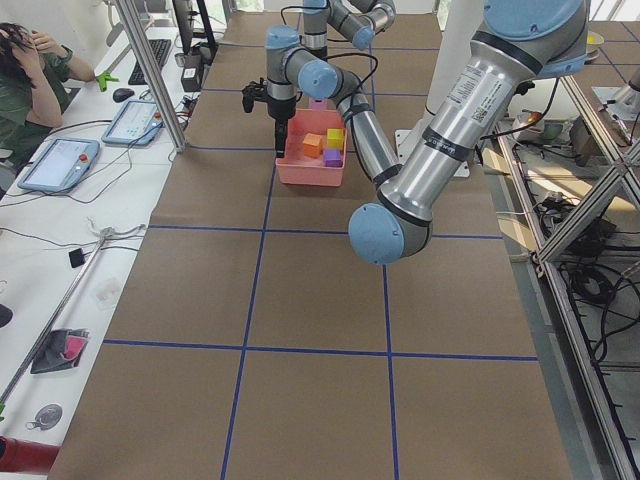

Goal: Place blocks into pink bin with both arms
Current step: 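Lower the light pink cube into the bin and open the right gripper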

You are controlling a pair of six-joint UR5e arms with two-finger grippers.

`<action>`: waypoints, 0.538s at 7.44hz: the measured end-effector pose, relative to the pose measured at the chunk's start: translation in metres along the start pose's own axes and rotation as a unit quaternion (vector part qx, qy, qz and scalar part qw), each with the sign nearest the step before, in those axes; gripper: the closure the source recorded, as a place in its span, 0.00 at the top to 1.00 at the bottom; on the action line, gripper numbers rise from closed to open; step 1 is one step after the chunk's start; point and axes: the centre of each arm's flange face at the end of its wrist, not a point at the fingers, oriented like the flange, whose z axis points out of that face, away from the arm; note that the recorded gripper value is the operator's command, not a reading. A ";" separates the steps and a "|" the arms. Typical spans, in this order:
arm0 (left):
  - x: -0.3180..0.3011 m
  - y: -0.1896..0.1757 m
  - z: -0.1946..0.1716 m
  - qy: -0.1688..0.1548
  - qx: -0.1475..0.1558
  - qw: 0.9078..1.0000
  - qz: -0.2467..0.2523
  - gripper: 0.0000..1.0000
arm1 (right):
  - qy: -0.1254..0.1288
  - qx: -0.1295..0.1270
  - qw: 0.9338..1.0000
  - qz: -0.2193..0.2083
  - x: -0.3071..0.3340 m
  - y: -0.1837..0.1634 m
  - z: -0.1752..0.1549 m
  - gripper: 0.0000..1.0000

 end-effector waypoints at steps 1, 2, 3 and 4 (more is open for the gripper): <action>-0.003 -0.001 0.000 -0.001 0.000 1.000 0.000 1.00 | -0.010 0.004 1.000 0.010 -0.004 0.001 0.003 1.00; -0.006 -0.002 -0.001 -0.001 0.001 1.000 -0.001 1.00 | -0.018 0.008 1.000 0.012 -0.009 0.001 0.001 1.00; -0.012 -0.005 -0.003 -0.001 0.003 1.000 -0.006 1.00 | -0.025 0.016 1.000 0.010 -0.014 -0.001 -0.006 1.00; -0.027 -0.008 -0.008 0.000 0.004 1.000 -0.010 1.00 | -0.028 0.028 0.999 0.012 -0.014 -0.008 -0.019 1.00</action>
